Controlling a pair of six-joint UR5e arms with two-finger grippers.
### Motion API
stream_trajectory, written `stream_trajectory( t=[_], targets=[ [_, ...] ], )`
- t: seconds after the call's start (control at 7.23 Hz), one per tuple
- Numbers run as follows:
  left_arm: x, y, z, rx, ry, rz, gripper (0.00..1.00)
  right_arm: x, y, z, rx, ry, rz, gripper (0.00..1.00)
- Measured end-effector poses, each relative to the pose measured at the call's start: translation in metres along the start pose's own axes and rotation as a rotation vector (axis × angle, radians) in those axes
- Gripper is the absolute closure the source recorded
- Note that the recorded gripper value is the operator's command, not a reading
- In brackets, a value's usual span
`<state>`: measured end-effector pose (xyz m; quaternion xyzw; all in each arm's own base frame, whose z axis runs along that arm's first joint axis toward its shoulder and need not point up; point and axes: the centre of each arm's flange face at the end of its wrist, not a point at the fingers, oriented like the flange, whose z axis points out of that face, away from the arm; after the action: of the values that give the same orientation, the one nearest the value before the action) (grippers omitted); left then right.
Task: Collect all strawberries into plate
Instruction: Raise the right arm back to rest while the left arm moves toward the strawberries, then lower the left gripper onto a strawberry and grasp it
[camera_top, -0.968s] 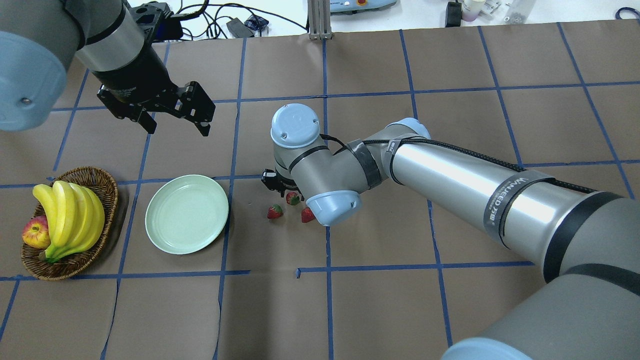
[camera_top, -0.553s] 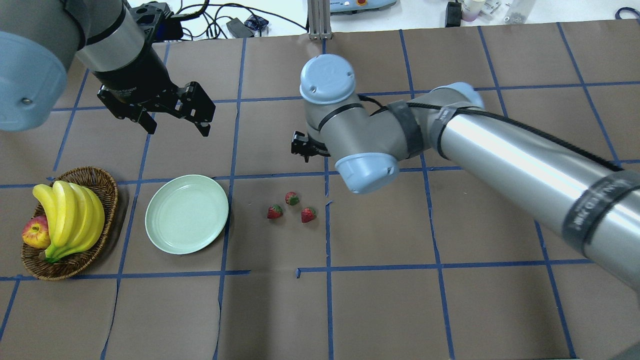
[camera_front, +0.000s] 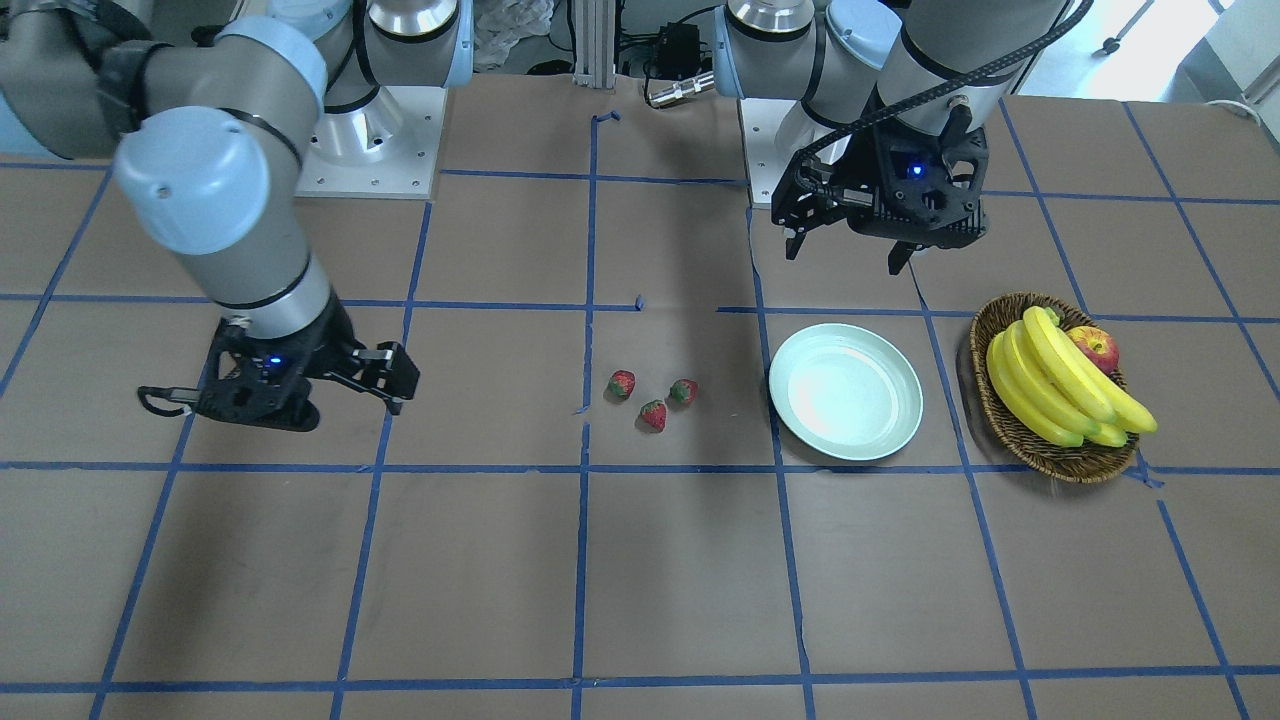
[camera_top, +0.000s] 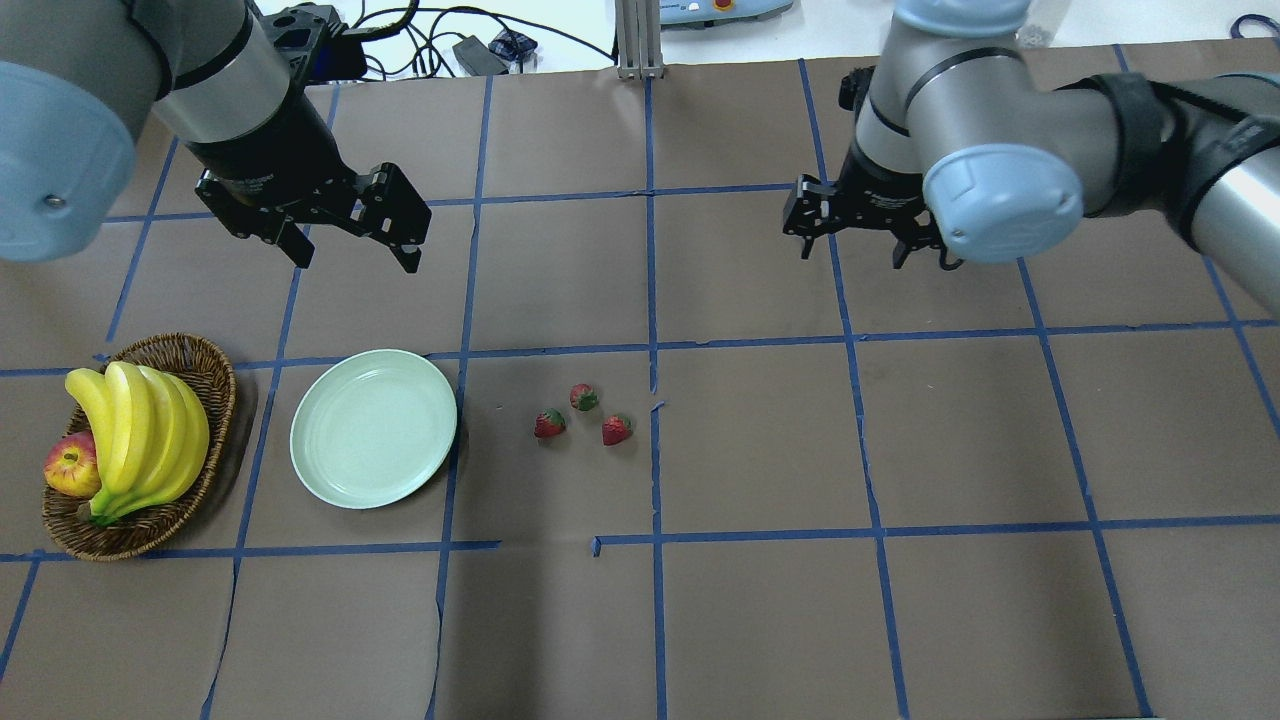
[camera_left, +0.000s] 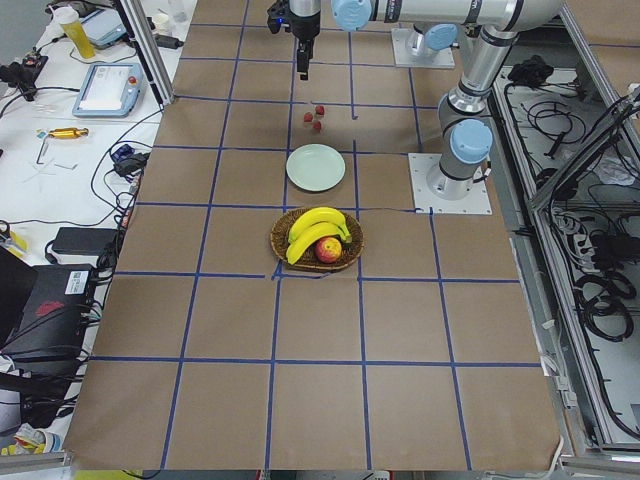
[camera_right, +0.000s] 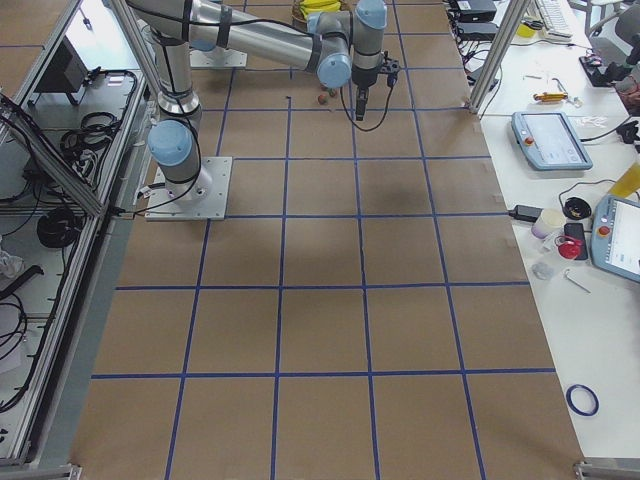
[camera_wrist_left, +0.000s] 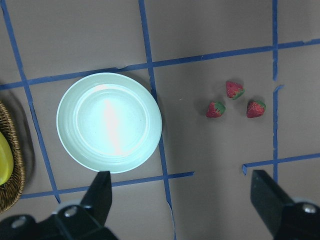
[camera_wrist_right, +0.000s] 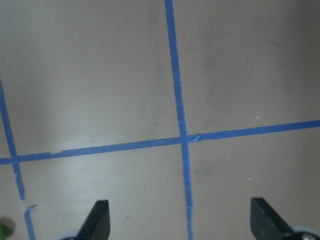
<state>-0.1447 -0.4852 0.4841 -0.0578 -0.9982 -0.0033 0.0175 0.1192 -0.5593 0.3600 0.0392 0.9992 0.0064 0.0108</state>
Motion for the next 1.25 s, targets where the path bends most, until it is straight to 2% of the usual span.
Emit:
stream_trajectory(
  t=[0.28,0.55,0.83,1.25],
  targets=[
    [0.003,-0.002,0.004,-0.008,0.000,0.002,0.00,0.046,0.003,-0.073,-0.052,-0.011,-0.096,0.00],
    [0.015,-0.010,0.020,-0.041,-0.001,0.017,0.00,0.044,0.027,-0.136,-0.033,-0.028,-0.113,0.00],
    [0.038,-0.025,0.047,-0.062,-0.015,0.008,0.00,0.017,0.050,-0.157,-0.019,-0.026,-0.136,0.03],
    [0.086,-0.033,0.124,0.002,-0.057,-0.059,0.00,0.012,0.051,-0.153,0.010,0.044,-0.155,0.01]
  ],
)
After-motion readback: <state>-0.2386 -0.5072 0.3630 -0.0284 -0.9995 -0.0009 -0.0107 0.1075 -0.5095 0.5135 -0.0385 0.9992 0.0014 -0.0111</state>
